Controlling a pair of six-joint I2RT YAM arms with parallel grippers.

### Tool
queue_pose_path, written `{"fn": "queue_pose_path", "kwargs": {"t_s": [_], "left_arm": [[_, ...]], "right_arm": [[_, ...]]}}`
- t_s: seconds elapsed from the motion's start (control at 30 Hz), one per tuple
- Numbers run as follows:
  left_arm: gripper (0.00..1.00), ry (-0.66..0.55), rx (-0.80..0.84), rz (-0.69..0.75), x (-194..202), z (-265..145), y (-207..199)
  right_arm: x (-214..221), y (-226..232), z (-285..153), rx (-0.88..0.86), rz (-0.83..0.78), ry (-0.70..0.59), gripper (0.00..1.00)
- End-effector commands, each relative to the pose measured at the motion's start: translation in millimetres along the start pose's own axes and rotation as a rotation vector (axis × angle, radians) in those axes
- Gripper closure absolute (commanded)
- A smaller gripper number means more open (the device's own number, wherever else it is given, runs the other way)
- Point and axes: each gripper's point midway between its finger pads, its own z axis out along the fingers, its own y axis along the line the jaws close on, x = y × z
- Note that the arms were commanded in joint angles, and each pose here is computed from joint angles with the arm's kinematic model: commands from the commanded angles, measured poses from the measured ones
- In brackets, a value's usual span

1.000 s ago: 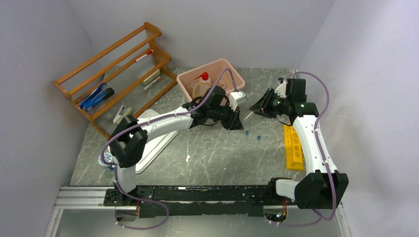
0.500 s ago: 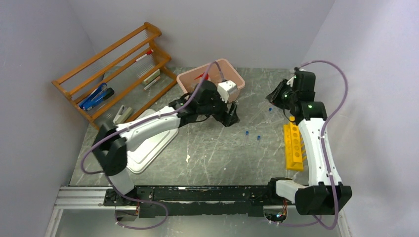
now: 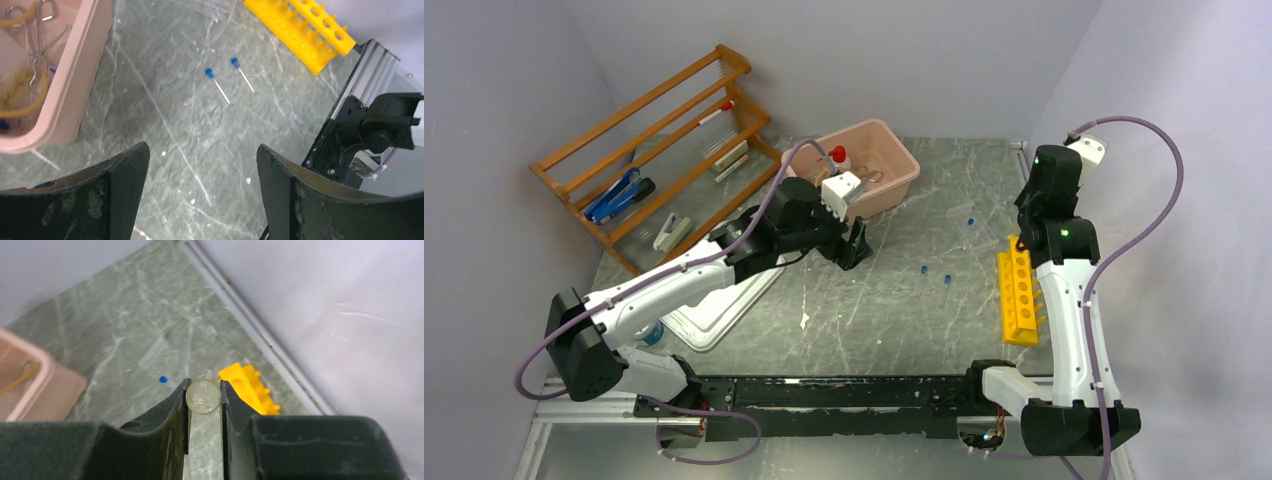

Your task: Organize the chemistry lab equipment

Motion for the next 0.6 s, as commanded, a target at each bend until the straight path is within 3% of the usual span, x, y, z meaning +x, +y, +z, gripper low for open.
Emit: {"fn": "queue_pose_path", "kwargs": {"t_s": [0.0,0.33,0.57], "left_arm": [[0.18,0.002,-0.056,0.020,9,-19,9],[0.18,0.002,-0.060,0.017,23,-28,12],[0.18,-0.011,-0.084,0.024,23,-34,16]], "right_arm": [[-10,-39,-4,0.198,-0.014,-0.090,0.87],[20,-62,-4,0.310,0.045,-0.090,0.87],[33,-58,0,0.271,0.045,-0.081,0.87]]}}
